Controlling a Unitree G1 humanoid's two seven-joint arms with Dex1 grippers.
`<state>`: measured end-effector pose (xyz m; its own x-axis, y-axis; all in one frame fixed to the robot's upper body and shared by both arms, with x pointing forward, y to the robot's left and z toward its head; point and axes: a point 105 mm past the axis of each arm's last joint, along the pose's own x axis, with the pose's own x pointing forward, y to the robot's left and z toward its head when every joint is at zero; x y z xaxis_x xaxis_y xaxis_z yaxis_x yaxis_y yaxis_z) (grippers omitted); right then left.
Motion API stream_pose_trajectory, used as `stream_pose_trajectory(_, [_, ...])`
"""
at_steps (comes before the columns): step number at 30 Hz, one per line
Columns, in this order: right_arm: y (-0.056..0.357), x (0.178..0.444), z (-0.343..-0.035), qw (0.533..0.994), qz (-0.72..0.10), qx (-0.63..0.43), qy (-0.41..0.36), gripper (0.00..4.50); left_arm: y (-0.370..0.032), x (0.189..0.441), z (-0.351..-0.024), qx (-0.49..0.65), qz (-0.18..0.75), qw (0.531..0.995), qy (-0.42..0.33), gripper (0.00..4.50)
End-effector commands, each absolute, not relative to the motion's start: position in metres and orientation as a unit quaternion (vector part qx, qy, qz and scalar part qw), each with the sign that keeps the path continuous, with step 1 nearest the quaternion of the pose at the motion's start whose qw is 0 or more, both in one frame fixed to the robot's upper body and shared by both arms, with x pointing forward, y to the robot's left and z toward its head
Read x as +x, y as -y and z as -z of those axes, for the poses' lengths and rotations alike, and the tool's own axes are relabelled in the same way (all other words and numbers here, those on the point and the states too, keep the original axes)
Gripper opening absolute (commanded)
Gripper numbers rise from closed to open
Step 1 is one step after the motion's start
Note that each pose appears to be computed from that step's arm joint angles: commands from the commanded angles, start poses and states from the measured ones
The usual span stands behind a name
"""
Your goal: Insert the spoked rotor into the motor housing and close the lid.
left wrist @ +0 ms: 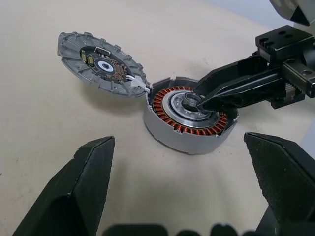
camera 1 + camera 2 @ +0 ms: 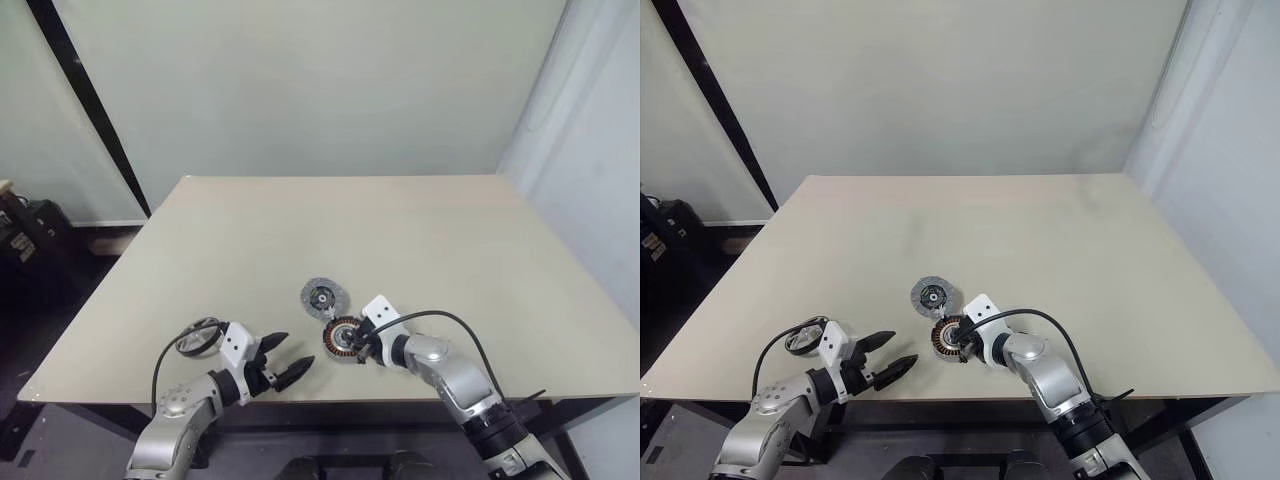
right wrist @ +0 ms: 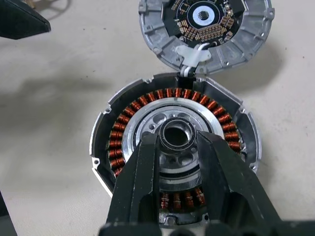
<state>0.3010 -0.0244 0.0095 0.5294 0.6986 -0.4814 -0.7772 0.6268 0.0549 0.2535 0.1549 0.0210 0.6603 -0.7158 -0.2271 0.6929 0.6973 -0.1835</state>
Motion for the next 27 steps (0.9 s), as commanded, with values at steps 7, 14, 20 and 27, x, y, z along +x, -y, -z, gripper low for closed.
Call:
stream_pose_trajectory(7, [0.0178, 0.3005, -0.0164, 0.87, -0.434, -0.083, -0.219, 0.79, -0.1566, 0.2578, -0.0326, -0.026, 0.386, 0.915, -0.118, 4.5])
stream_pose_trajectory(14, [0.0178, 0.3011, -0.0146, 0.87, -0.433, -0.086, -0.221, 0.79, -0.156, 0.2579, -0.0326, -0.026, 0.386, 0.915, -0.118, 4.5])
stream_pose_trajectory(20, [0.0192, 0.3026, -0.0132, 0.87, -0.43, -0.093, -0.22, 0.79, -0.1567, 0.2581, -0.0327, -0.025, 0.385, 0.915, -0.118, 4.5])
stream_pose_trajectory(27, [0.0202, 0.3027, -0.0115, 0.869, -0.431, -0.103, -0.22, 0.79, -0.157, 0.2583, -0.0328, -0.025, 0.385, 0.915, -0.118, 4.5])
